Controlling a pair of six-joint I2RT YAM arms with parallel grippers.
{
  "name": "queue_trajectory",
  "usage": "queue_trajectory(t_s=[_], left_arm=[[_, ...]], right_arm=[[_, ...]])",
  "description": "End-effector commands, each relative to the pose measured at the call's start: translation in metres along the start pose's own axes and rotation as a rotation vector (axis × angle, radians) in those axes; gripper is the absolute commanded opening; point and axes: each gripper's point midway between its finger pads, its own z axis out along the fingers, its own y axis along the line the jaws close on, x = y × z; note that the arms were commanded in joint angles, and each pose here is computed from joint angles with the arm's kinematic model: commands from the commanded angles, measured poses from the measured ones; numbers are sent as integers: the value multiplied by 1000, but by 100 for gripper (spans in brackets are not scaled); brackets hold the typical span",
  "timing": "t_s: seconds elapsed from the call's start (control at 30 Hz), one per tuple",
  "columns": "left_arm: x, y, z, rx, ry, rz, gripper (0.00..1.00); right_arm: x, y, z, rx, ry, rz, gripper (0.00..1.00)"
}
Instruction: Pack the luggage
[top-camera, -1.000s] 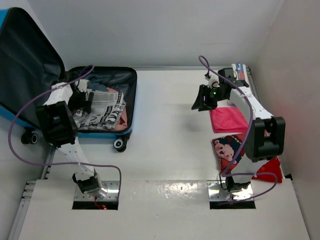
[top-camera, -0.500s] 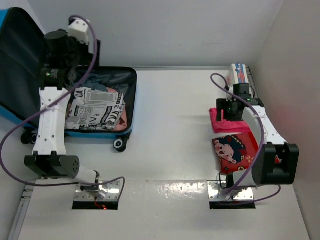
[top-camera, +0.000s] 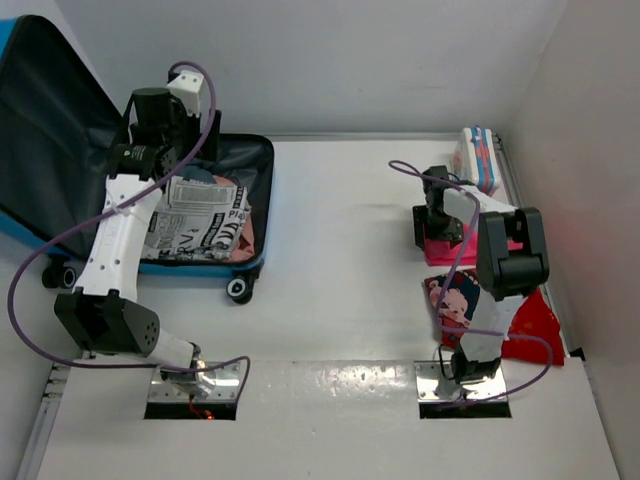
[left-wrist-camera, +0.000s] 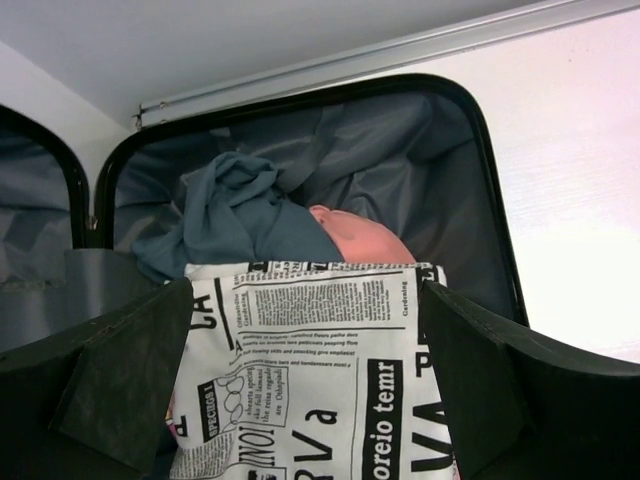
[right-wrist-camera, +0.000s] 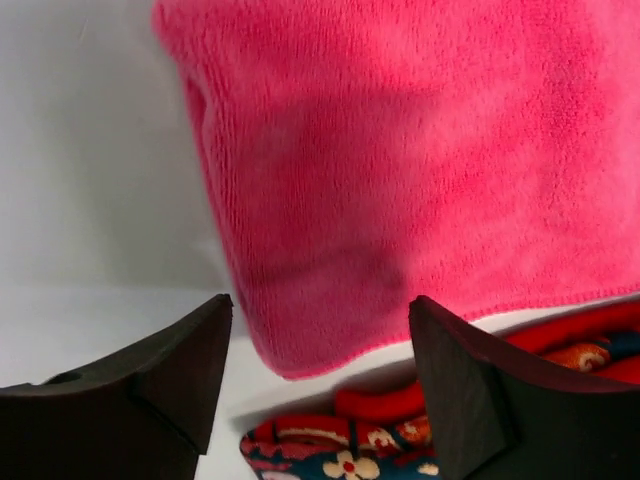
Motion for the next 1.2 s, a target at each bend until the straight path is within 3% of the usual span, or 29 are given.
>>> queue_trajectory(t_s=[0.0,0.03,0.23,0.27,0.4,0.5,0.6,0.67,0.83,1.0,1.17], left_arm=[[-11,11,-18,-26,-60,-25,100],[-11,12,-20,-21,-71,-28,100],[-3,3,-14,36,-64,-112,100],[-2,-2,-14,56,-57,-150,100],[16,-22,-1,176,-9,-261,97],[19,-66,6,309,24,-253,96],[26,-120,14,436,70,-256,100],[35,-162,18,525,113,-230,100],[63,-246,42,745,287,-333,100],[62,-306,37,853,268,-275,100],[73,-326,53,789,270,-273,100]], right_arm=[[-18,-1,2,49,-16,60,69],[-18,0,3,50,-14,58,65],[-24,41,11,-99,23,22,3],[-38,53,2,-162,-4,36,1],[-80,125,-43,-426,-109,98,0],[-133,168,-88,-596,-271,133,0],[-151,195,-96,-674,-280,146,0],[-153,200,-96,-699,-267,177,0],[-140,194,-105,-801,-255,229,0],[-137,184,-112,-835,-240,316,0],[-140,198,-129,-953,-219,330,0]])
